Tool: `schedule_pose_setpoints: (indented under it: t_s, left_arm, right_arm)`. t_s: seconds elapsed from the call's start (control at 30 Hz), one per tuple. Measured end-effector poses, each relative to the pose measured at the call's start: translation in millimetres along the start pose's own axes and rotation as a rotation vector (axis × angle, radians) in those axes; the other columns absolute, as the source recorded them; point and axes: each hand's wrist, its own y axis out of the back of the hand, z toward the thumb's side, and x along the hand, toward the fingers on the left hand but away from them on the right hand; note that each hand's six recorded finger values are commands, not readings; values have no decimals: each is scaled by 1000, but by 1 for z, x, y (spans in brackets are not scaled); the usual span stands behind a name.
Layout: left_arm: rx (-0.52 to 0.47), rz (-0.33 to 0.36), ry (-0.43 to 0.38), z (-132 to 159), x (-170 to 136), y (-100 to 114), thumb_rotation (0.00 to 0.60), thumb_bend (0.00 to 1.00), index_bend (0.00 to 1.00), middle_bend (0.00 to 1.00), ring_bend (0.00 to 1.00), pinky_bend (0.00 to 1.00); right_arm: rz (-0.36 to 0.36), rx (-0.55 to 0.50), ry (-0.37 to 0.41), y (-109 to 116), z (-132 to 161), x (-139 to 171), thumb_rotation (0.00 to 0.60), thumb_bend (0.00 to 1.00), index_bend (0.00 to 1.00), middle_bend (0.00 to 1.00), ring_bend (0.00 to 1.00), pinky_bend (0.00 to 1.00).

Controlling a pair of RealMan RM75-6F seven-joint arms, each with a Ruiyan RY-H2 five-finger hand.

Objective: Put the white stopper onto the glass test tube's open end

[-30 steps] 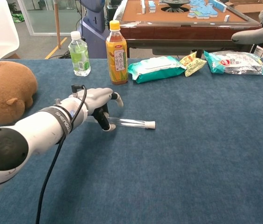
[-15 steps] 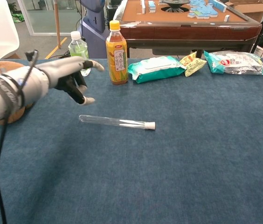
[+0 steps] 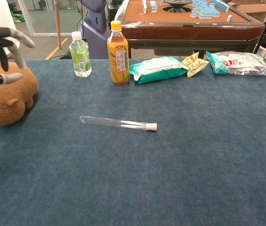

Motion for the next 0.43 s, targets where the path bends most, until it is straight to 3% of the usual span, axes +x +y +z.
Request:
schedule_pose_setpoints:
  t_s: [0.2,0.43]
  left_arm:
    - [58,65,44,-41,-45,20,600,294,270,389,429,590]
    - [108,108,107,-66,-78,30,600,294,273,388,426,566]
  right_arm:
    - [-76,70,-4,-1,-18,13,592,169,167,435,435,615]
    - [-73,59,-23,-12,-23,25,591,169,166,434,435,607]
